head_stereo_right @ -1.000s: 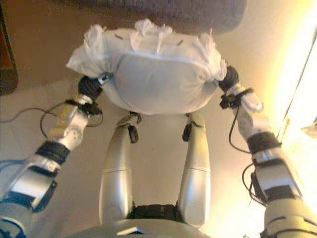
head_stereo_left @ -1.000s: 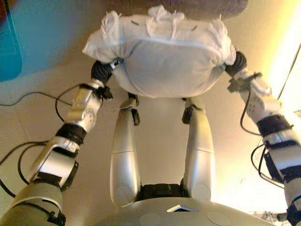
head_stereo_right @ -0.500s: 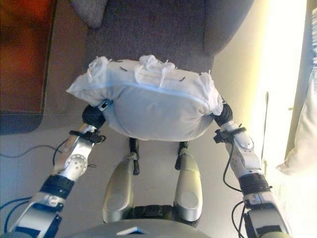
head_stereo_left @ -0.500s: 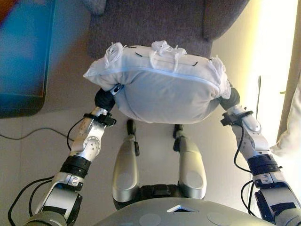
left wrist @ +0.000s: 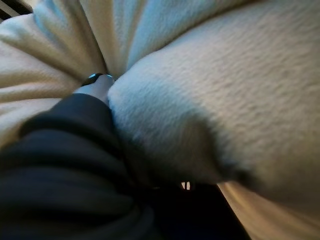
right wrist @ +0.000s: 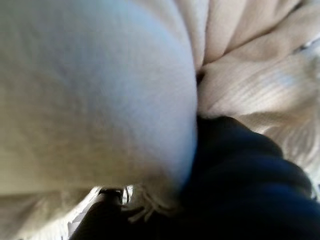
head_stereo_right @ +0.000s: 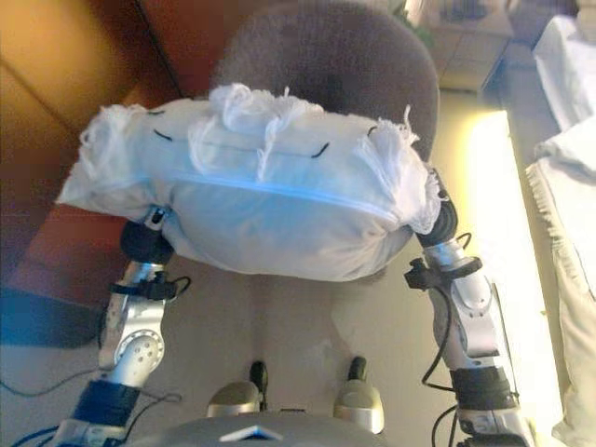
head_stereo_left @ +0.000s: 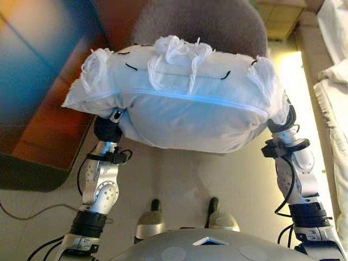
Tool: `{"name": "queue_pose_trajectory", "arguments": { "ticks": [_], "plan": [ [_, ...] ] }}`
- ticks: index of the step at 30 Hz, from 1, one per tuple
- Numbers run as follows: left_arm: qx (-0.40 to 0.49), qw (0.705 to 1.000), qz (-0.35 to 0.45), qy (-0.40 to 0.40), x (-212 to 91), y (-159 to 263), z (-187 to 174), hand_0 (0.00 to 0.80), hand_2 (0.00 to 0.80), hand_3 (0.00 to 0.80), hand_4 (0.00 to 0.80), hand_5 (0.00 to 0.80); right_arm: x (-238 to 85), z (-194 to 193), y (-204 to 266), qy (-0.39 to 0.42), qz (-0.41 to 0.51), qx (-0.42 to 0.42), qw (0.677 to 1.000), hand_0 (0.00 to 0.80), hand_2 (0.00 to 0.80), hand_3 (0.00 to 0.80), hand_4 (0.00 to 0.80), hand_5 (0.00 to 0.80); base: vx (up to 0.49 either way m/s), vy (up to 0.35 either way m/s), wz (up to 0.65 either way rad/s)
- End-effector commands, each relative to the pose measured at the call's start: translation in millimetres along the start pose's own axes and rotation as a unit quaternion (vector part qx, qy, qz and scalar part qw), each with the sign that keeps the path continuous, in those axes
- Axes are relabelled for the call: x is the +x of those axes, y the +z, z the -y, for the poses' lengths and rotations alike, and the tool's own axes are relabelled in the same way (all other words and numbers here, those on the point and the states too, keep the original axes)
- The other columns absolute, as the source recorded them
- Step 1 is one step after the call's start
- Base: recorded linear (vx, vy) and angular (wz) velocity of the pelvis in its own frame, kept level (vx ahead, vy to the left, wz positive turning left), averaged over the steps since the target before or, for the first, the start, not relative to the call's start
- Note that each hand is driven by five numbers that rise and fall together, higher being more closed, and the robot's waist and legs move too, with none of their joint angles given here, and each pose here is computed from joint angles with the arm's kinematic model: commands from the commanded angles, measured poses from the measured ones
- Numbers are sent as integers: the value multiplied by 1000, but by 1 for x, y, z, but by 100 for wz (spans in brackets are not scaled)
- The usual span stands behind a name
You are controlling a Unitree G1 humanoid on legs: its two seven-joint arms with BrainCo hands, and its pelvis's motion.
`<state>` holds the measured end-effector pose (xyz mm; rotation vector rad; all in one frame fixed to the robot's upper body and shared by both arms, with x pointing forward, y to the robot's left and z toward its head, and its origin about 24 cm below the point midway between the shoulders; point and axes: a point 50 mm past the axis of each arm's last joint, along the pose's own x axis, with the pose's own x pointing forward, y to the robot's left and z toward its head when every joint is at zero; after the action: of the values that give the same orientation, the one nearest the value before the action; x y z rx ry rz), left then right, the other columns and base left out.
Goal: Pick up the cushion and take it to the sofa
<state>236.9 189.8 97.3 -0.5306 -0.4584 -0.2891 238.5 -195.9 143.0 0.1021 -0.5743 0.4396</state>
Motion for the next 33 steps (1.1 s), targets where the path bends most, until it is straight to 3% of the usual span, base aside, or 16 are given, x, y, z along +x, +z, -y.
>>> {"name": "queue_pose_trajectory", "arguments": {
  "ticks": [1, 11, 22, 27, 33],
  "plan": [
    [14, 990, 57, -125, 21, 15, 47, 800, 800, 800, 800, 800, 12, -24, 32, 33, 112, 15, 993, 800, 800, 800, 800, 800, 5, -95, 3],
    [6, 989, 61, -137, 29, 19, 50, 800, 800, 800, 800, 800, 21, -25, 32, 16, 108, -12, 994, 800, 800, 800, 800, 800, -41, -188, 19],
    [15, 988, 75, -130, 24, 21, 49, 800, 800, 800, 800, 800, 27, -35, 24, 46, 109, -14, 993, 800, 800, 800, 800, 800, -28, -148, -15],
    [10, 992, 63, -111, 21, 14, 46, 800, 800, 800, 800, 800, 31, -37, 18, 51, 90, -10, 995, 800, 800, 800, 800, 800, 302, 29, -41],
    [6, 995, 52, -80, 6, 10, 40, 800, 800, 800, 800, 800, 23, -45, 7, 54, 59, 14, 997, 800, 800, 800, 800, 800, 508, 48, 12]
  ]
}}
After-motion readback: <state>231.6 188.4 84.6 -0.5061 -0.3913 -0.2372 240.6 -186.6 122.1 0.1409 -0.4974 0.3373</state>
